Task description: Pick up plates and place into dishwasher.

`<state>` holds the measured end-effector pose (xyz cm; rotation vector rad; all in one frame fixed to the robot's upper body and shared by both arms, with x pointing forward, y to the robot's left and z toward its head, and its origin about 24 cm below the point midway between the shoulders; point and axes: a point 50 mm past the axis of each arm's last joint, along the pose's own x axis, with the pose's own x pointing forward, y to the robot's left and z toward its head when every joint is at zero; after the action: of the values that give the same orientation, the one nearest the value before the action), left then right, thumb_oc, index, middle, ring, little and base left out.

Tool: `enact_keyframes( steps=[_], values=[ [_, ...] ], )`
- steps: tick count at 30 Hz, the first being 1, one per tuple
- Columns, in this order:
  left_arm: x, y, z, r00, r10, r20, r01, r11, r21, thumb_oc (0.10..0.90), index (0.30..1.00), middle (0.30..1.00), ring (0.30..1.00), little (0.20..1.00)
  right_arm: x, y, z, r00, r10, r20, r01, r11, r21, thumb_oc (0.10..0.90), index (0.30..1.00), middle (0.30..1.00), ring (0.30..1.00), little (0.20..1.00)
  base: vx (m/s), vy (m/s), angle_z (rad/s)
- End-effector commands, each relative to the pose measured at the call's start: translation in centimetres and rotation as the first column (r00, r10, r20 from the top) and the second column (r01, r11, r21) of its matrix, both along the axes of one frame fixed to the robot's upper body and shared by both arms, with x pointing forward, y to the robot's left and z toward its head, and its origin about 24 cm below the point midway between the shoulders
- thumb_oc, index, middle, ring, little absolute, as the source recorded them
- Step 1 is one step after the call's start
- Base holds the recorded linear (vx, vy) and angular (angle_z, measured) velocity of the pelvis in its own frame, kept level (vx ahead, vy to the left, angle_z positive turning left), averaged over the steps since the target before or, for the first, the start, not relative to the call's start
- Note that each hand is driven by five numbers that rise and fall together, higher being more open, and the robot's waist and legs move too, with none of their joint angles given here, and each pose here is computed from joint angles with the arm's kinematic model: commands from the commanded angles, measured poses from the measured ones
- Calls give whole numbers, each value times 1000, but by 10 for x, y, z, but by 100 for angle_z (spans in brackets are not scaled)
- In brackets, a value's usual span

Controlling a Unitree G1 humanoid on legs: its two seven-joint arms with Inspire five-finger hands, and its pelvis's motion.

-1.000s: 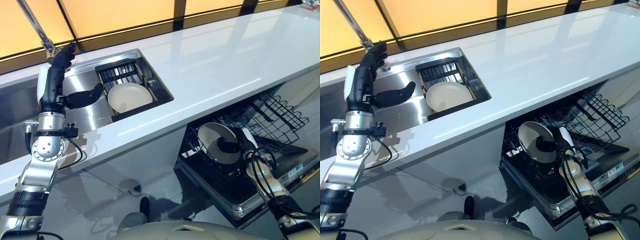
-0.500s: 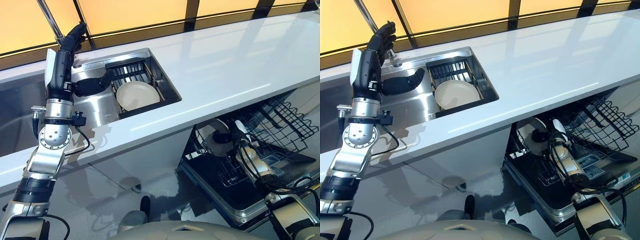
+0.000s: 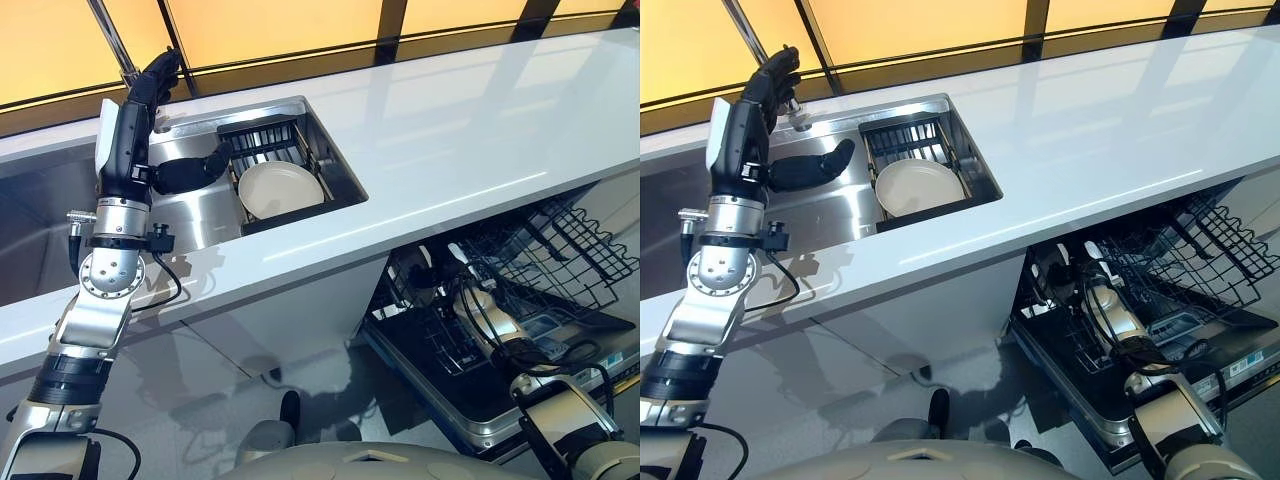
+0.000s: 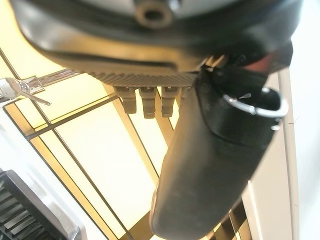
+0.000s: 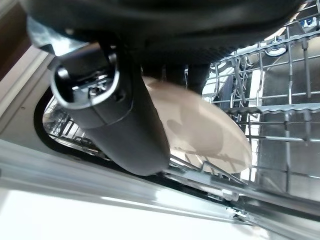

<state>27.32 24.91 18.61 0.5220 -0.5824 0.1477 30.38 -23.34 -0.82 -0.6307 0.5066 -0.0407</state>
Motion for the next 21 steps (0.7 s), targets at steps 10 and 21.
enact_keyframes(
  steps=[10, 21],
  values=[
    [2, -21, 54, 963, -94, 252, 94, 996, 10, 800, 900, 900, 900, 900, 25, 32, 46, 955, 131, 265, -136, 991, -1, 800, 900, 900, 900, 900, 0, 0, 0],
    [-8, -7, 49, 969, -57, 241, 53, 998, 21, 800, 900, 900, 900, 900, 5, 11, 72, 887, 123, 445, -93, 992, -88, 800, 900, 900, 900, 900, -2, 1, -1]
  ],
)
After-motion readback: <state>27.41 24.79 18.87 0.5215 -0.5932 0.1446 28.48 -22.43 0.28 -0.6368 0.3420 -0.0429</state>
